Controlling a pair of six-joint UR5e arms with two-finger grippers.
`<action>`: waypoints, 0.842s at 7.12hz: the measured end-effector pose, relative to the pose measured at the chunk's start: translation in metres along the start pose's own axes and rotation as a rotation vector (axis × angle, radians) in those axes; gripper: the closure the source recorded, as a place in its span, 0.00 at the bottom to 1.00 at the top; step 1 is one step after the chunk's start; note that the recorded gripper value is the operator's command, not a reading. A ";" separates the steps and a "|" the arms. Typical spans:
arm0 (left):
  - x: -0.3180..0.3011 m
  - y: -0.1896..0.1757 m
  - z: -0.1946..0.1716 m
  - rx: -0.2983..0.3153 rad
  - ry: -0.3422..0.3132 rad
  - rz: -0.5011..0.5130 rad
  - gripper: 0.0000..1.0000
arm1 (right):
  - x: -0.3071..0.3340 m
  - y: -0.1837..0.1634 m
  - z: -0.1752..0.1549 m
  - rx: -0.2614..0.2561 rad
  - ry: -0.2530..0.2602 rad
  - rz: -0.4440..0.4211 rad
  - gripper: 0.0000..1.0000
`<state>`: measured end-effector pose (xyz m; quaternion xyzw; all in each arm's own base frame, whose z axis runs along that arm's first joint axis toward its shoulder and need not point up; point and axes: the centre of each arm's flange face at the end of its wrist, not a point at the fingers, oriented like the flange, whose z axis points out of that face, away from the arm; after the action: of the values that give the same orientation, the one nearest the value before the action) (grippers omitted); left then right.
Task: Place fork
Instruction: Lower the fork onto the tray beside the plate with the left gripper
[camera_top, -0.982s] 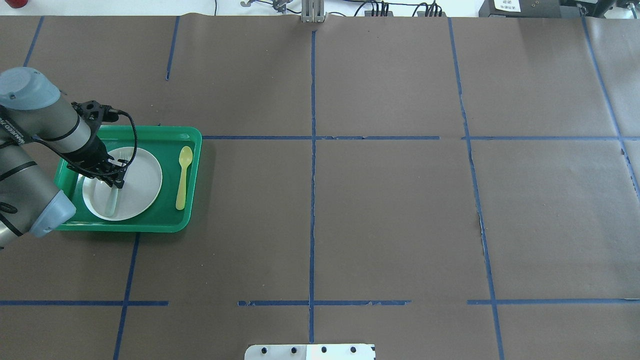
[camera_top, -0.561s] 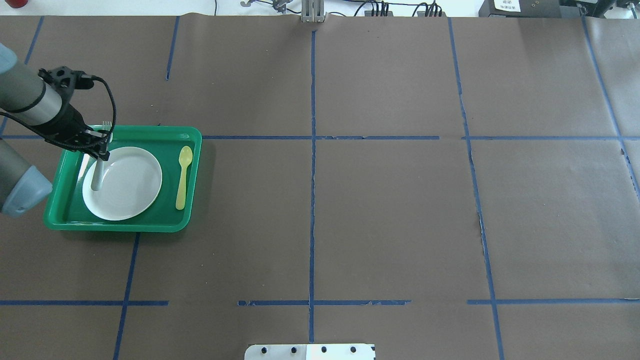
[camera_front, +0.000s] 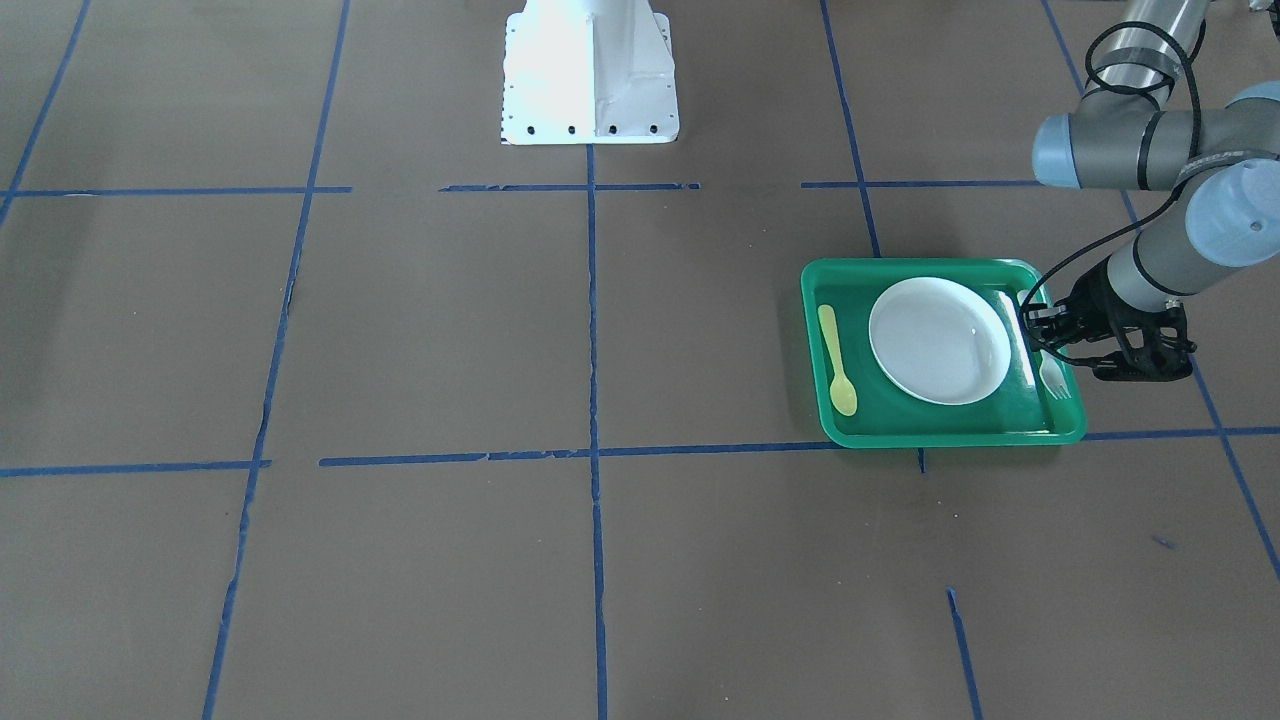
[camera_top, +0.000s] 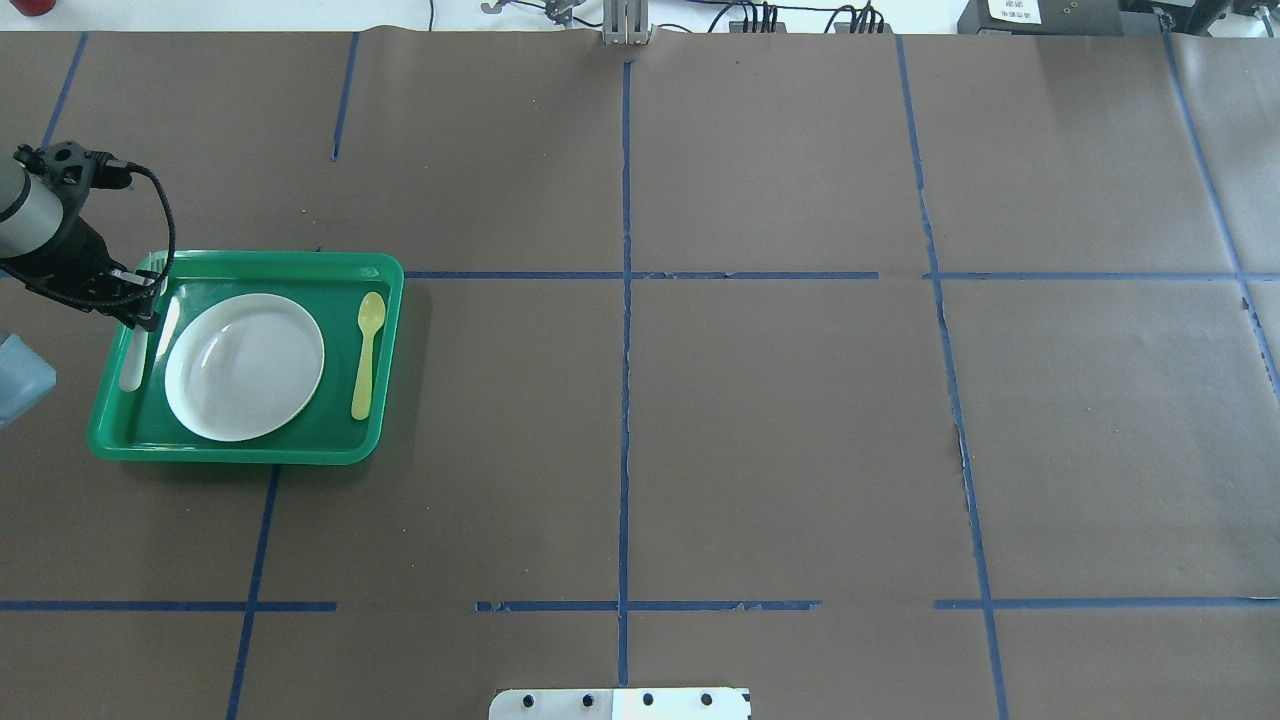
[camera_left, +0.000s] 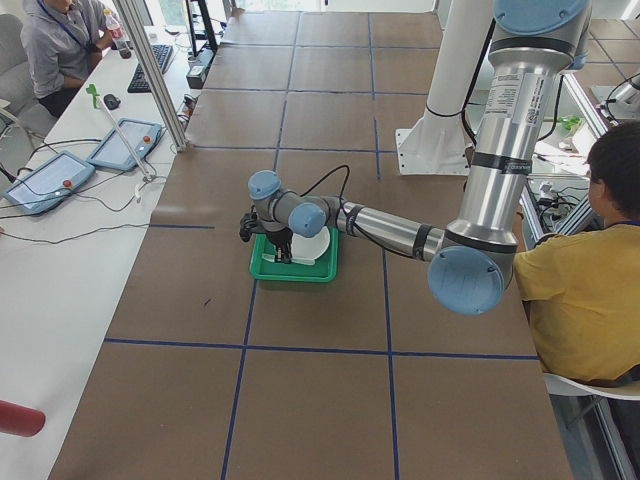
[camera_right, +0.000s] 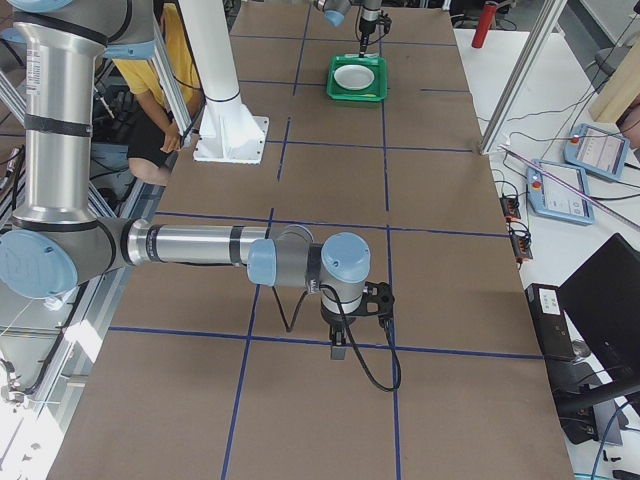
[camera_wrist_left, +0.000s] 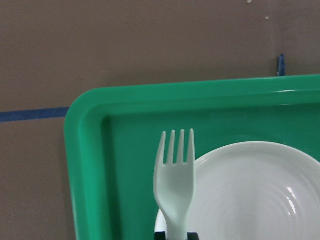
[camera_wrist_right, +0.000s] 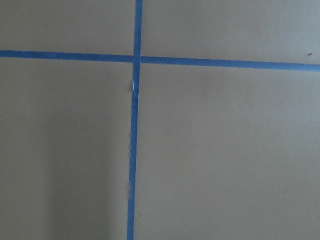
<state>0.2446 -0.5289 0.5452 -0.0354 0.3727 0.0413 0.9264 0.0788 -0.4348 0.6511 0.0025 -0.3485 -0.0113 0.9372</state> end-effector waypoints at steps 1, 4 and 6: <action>-0.005 -0.003 0.009 -0.014 -0.007 -0.011 1.00 | 0.000 0.000 0.000 0.000 0.000 0.000 0.00; -0.008 -0.008 0.018 -0.029 -0.012 -0.020 0.82 | 0.000 0.000 0.000 0.000 0.000 -0.001 0.00; -0.010 -0.008 0.020 -0.034 -0.013 -0.019 0.16 | 0.000 0.000 0.000 0.000 0.000 -0.001 0.00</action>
<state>0.2526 -0.5356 0.5668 -0.0543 0.3657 0.0389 0.9283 0.0788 -0.4348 0.6511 0.0026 -0.3485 -0.0118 0.9372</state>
